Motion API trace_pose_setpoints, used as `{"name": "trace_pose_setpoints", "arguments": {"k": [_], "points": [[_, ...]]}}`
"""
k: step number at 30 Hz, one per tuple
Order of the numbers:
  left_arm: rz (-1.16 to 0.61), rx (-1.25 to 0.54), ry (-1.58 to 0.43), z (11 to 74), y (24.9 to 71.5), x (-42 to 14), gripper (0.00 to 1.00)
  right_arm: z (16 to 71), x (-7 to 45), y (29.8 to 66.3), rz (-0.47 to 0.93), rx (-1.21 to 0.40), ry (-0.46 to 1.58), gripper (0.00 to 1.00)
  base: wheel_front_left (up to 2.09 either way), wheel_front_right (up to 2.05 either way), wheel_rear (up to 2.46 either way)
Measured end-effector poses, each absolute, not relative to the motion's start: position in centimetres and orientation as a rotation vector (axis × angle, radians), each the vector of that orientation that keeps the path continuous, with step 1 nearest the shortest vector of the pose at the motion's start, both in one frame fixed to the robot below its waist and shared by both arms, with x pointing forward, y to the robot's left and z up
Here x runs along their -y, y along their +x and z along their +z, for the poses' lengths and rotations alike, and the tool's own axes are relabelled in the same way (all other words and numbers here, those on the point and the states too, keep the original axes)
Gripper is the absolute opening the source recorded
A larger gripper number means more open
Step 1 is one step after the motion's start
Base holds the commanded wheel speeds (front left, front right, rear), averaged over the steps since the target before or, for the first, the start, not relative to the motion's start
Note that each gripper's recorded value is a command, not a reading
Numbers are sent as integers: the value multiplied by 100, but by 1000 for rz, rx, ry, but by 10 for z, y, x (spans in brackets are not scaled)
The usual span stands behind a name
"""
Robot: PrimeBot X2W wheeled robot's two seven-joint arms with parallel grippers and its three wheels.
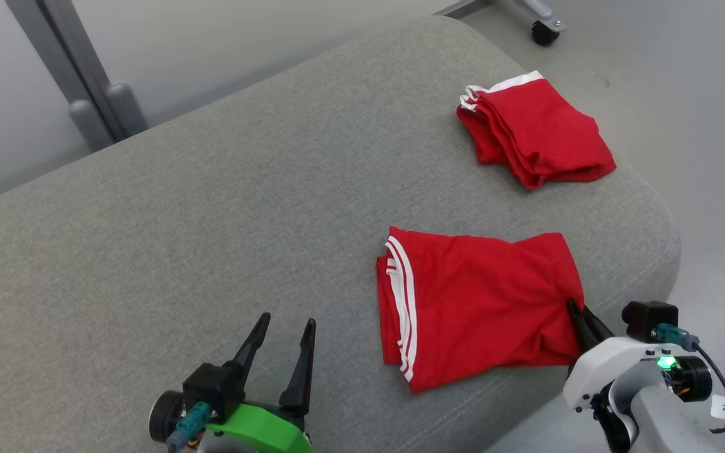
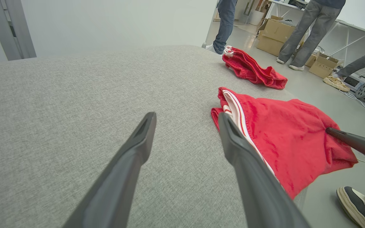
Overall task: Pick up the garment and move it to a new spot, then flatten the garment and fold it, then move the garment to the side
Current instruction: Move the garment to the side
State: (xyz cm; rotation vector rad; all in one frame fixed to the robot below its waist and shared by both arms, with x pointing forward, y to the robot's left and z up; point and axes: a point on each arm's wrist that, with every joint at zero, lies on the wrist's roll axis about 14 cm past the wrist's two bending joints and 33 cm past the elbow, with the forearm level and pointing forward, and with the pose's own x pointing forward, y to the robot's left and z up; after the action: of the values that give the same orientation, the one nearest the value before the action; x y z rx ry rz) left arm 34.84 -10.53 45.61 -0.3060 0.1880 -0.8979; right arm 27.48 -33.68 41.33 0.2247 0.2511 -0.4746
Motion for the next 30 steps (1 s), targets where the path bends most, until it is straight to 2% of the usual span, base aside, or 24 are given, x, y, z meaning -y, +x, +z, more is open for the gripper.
{"name": "trace_pose_setpoints", "arguments": {"k": [3,6,12,16,19,25,26,27,28,30], "points": [[-888,-192,-304,453,350,103,100,422,340,284,-471,-227,218,0,0,0,0],[-883,-189,-294,451,353,100,100,446,348,309,-441,-179,168,0,0,0,0],[-886,-182,-256,442,364,98,100,517,356,386,-342,-75,32,0,0,0,0],[-873,-189,-241,432,378,90,100,557,375,422,-343,-31,-53,0,0,0,0],[-869,-189,-227,425,389,84,100,572,410,431,-413,-36,-106,0,0,0,0],[-866,-214,-191,408,394,72,100,565,481,413,-585,-137,-193,0,0,0,0],[-854,-223,-191,405,396,68,100,559,490,408,-612,-162,-198,15,0,0,0],[-845,-227,-192,403,397,65,100,556,496,404,-634,-173,-197,60,0,0,0],[-834,-232,-192,401,399,62,100,552,500,402,-650,-182,-202,100,0,0,0],[-811,-237,-192,397,403,55,100,545,505,398,-678,-183,-193,100,0,0,0]]}}
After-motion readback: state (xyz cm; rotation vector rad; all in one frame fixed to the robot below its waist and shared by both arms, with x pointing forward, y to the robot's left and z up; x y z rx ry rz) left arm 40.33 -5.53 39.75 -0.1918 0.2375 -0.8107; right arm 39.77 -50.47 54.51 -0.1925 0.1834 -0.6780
